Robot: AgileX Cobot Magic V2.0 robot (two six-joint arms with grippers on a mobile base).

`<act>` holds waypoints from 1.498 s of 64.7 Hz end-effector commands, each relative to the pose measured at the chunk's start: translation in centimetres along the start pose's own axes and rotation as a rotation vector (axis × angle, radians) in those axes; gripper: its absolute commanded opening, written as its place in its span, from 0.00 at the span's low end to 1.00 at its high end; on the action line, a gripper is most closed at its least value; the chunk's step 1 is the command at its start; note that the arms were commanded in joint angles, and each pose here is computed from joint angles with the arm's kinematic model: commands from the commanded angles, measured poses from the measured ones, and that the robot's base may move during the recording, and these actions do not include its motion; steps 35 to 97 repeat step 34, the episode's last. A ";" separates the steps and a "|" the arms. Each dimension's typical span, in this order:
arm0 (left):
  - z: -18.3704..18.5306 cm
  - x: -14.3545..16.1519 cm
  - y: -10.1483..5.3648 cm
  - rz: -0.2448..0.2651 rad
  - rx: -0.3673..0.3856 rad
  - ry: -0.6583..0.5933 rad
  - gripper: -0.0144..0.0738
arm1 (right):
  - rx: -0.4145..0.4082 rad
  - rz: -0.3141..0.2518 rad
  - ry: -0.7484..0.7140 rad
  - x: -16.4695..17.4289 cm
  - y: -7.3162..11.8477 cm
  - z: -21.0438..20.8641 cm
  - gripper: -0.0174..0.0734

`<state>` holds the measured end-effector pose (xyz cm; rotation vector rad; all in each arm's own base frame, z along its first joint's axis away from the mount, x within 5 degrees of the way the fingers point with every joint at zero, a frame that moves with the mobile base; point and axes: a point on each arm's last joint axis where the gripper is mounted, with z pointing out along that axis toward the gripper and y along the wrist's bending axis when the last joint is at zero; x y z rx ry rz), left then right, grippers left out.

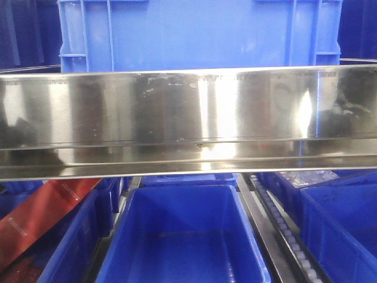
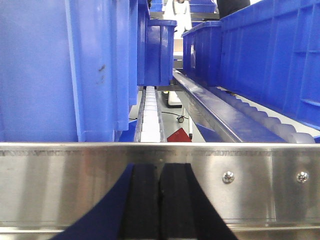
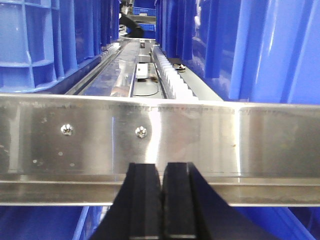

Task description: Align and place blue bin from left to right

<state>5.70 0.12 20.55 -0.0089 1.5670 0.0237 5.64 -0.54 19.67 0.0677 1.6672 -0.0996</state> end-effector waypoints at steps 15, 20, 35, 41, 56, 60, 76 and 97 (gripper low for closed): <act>-0.1 -0.2 0.0 -0.003 -0.003 -0.023 0.04 | 0.010 0.003 -0.035 -0.3 -0.1 -0.1 0.12; -0.1 -0.2 0.0 -0.003 -0.003 -0.023 0.04 | 0.010 0.003 -0.035 -0.3 -0.1 -0.1 0.12; -0.1 -0.2 0.0 -0.003 -0.003 -0.023 0.04 | 0.010 0.003 -0.035 -0.3 -0.1 -0.1 0.12; -0.1 -0.2 0.0 -0.003 -0.003 -0.023 0.04 | 0.010 0.003 -0.035 -0.3 -0.1 -0.1 0.12; -0.1 -0.2 0.0 -0.003 -0.003 -0.023 0.04 | 0.010 0.003 -0.035 -0.3 -0.1 -0.1 0.12; -0.1 -0.2 0.0 -0.003 -0.003 -0.023 0.04 | 0.010 0.003 -0.035 -0.3 -0.1 -0.1 0.12; -0.1 -0.2 0.0 -0.003 -0.003 -0.023 0.04 | 0.010 0.003 -0.035 -0.3 -0.1 -0.1 0.12; -0.1 -0.2 0.0 -0.003 -0.003 -0.023 0.04 | 0.010 0.003 -0.035 -0.3 -0.1 -0.1 0.12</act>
